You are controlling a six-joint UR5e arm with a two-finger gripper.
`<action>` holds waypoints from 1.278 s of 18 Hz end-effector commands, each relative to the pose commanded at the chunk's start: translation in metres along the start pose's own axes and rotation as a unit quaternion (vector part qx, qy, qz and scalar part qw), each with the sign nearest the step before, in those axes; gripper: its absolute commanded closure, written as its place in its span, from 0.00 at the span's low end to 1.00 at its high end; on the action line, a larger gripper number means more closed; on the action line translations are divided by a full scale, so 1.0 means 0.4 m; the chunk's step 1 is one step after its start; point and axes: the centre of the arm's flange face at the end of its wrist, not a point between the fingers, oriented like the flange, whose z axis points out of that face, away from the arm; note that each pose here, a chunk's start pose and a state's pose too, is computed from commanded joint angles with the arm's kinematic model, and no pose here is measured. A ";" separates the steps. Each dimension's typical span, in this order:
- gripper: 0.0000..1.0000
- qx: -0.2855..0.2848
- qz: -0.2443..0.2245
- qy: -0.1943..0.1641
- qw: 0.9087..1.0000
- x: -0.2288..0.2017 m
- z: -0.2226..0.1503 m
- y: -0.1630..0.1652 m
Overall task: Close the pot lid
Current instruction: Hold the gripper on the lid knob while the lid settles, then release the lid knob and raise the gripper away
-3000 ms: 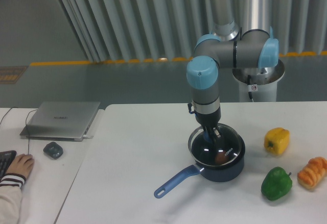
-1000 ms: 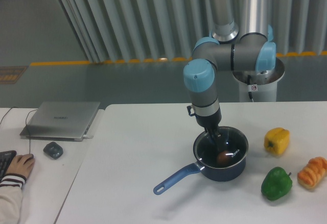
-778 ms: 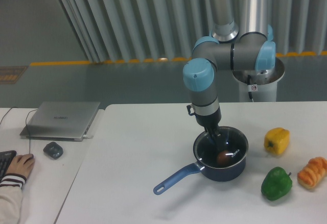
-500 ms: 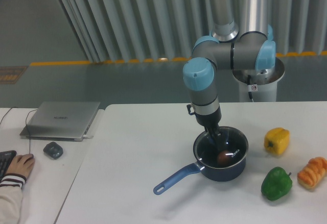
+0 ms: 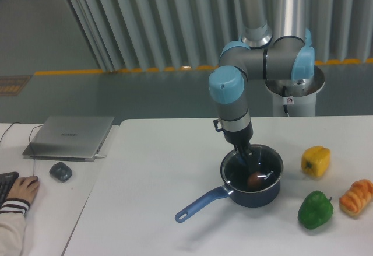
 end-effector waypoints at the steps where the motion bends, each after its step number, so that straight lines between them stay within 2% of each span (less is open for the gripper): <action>1: 0.00 0.000 0.000 -0.001 1.000 0.000 -0.001 0.000; 13: 0.00 0.020 -0.004 -0.019 1.000 -0.004 -0.080 0.022; 16: 0.00 0.031 0.018 -0.030 0.999 -0.004 -0.125 0.051; 23: 0.00 0.032 0.014 -0.023 0.999 -0.011 -0.125 0.069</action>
